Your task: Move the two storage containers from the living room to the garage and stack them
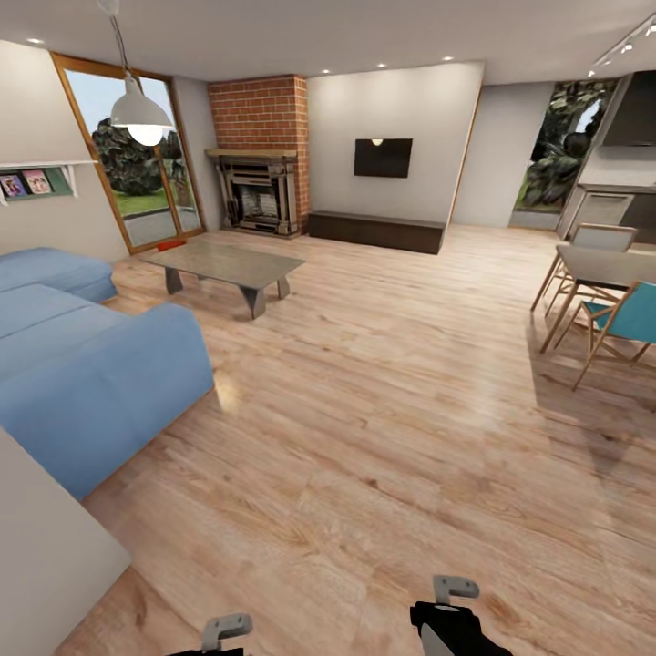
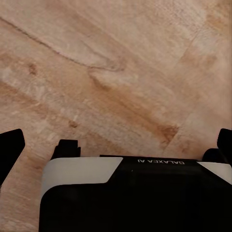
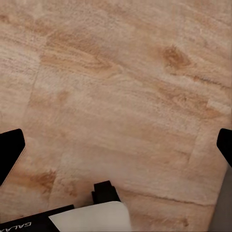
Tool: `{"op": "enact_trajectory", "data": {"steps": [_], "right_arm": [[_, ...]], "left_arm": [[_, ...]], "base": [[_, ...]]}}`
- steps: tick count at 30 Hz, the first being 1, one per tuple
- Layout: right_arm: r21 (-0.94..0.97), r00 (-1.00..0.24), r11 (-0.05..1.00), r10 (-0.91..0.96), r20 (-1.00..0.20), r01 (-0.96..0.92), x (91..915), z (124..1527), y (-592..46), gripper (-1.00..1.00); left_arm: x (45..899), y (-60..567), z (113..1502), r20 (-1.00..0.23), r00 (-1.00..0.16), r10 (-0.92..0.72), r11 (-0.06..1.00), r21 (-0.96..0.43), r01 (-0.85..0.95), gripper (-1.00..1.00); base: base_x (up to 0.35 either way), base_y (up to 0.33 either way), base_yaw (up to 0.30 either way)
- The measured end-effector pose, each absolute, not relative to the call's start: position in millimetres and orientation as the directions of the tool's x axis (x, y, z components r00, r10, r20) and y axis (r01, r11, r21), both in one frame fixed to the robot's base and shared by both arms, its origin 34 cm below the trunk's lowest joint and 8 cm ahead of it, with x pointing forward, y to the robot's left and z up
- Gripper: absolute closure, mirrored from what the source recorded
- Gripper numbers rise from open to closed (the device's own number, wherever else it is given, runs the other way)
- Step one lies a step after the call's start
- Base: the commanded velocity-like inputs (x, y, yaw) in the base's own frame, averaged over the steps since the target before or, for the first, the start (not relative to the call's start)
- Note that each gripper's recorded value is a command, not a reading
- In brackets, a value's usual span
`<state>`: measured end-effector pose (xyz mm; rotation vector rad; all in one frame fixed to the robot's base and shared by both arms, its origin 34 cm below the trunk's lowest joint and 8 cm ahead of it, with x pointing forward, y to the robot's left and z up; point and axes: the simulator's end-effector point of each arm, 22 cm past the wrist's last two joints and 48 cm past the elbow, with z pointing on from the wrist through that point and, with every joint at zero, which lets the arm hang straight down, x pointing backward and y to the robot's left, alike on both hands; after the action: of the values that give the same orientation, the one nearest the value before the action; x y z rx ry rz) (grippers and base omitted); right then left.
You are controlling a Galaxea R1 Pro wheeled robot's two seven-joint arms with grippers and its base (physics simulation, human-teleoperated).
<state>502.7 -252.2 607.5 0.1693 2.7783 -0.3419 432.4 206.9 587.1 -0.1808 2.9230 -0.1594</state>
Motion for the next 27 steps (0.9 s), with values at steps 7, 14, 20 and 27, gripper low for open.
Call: {"op": "enact_trajectory", "data": {"steps": [7,14,20,27], "right_arm": [[-0.215,-0.937,0.964,0.076,-0.342,0.157,502.7,607.5,-252.2,-1.0],[-0.215,-0.937,0.964,0.076,-0.342,0.157,502.7,607.5,-252.2,-1.0],[-0.215,-0.937,0.964,0.076,-0.342,0.157,502.7,607.5,-252.3,-1.0],[-0.215,-0.937,0.964,0.076,-0.342,0.157,502.7,607.5,-252.4,-1.0]], "left_arm": [[432.4,207.0,587.1,-0.2,-0.971,-0.133,0.987,-0.12,-0.111,-1.0],[432.4,206.9,587.1,-0.2,-0.971,-0.133,0.987,-0.12,-0.111,-1.0],[432.5,206.9,587.1,-0.2,-0.971,-0.133,0.987,-0.12,-0.111,-1.0],[432.5,206.8,587.1,-0.2,-0.971,-0.133,0.987,-0.12,-0.11,-1.0]], "base": [[0.326,0.0,0.0],[0.326,0.0,-0.001],[0.326,0.0,-0.106],[0.326,0.0,-0.253]]}}
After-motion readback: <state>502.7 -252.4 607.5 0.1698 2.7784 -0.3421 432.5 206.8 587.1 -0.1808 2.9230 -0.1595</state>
